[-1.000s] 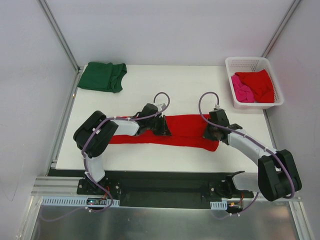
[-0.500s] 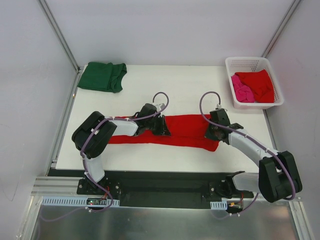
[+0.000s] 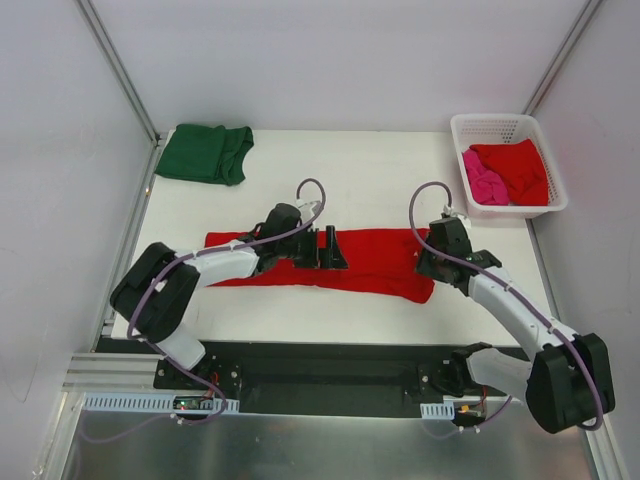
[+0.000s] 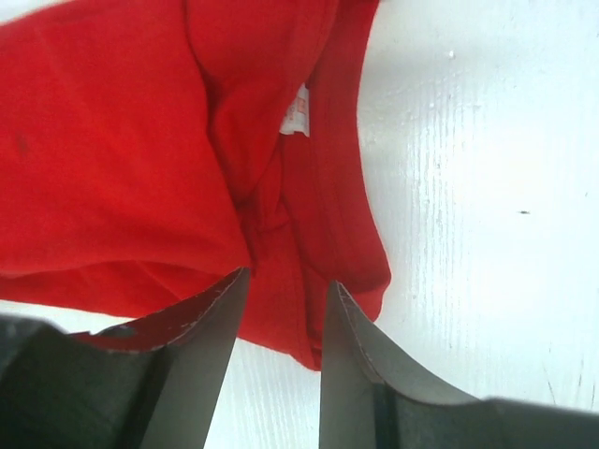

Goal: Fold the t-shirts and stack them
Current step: Fold the tshirt

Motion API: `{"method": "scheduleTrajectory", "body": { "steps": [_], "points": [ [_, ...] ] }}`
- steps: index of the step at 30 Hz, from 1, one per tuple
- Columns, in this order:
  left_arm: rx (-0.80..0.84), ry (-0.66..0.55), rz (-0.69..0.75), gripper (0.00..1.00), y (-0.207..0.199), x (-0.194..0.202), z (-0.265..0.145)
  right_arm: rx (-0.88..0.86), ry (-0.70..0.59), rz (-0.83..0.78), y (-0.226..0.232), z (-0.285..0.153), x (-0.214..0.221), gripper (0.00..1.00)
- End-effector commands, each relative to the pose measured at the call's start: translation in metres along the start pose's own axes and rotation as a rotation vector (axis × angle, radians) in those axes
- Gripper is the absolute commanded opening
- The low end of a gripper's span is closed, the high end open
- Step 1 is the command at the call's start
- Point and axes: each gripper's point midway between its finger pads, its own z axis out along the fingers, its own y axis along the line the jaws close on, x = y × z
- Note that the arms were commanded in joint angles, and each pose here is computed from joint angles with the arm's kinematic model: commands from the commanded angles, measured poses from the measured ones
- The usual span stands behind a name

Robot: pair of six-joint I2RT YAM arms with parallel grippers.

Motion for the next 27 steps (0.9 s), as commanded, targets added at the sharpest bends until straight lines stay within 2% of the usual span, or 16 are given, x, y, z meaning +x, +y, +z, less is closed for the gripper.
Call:
{"method": "scheduleTrajectory", "body": {
  "steps": [1, 6, 9, 10, 11, 13, 15, 16, 19, 25, 27],
  "points": [
    [0.024, -0.052, 0.074, 0.99, -0.02, -0.012, -0.029, -0.03, -0.073, -0.006, 0.005, -0.023, -0.025, 0.43],
    [0.064, -0.095, 0.097, 0.99, -0.041, -0.022, -0.048, -0.111, -0.071, -0.018, 0.019, -0.025, -0.025, 0.39],
    [0.06, -0.113, 0.117, 0.99, -0.046, -0.027, -0.056, -0.19, -0.026, -0.027, 0.036, -0.017, -0.017, 0.25],
    [0.046, -0.12, 0.132, 0.99, -0.045, -0.029, -0.058, -0.222, -0.007, -0.031, 0.042, -0.015, -0.013, 0.16],
    [0.011, -0.124, 0.134, 0.98, -0.04, -0.029, -0.06, -0.275, 0.001, -0.035, 0.052, -0.014, -0.012, 0.12],
    [-0.033, -0.127, 0.152, 0.9, -0.033, -0.031, -0.063, -0.297, 0.026, -0.024, 0.059, -0.009, -0.01, 0.01],
    [-0.068, -0.125, 0.157, 0.74, -0.026, -0.029, -0.066, -0.316, 0.033, -0.024, 0.065, -0.008, -0.011, 0.01],
    [-0.081, -0.127, 0.161, 0.56, -0.023, -0.029, -0.067, -0.322, 0.04, -0.023, 0.067, -0.006, -0.01, 0.01],
    [-0.132, -0.128, 0.166, 0.37, -0.012, -0.026, -0.068, -0.344, 0.051, -0.027, 0.073, -0.009, -0.01, 0.01],
    [-0.247, -0.111, 0.193, 0.33, 0.018, -0.025, -0.07, -0.404, 0.111, -0.079, 0.091, -0.016, 0.005, 0.01],
    [-0.268, -0.102, 0.193, 0.24, 0.026, -0.027, -0.067, -0.407, 0.127, -0.106, 0.097, -0.015, 0.013, 0.01]
  ]
}}
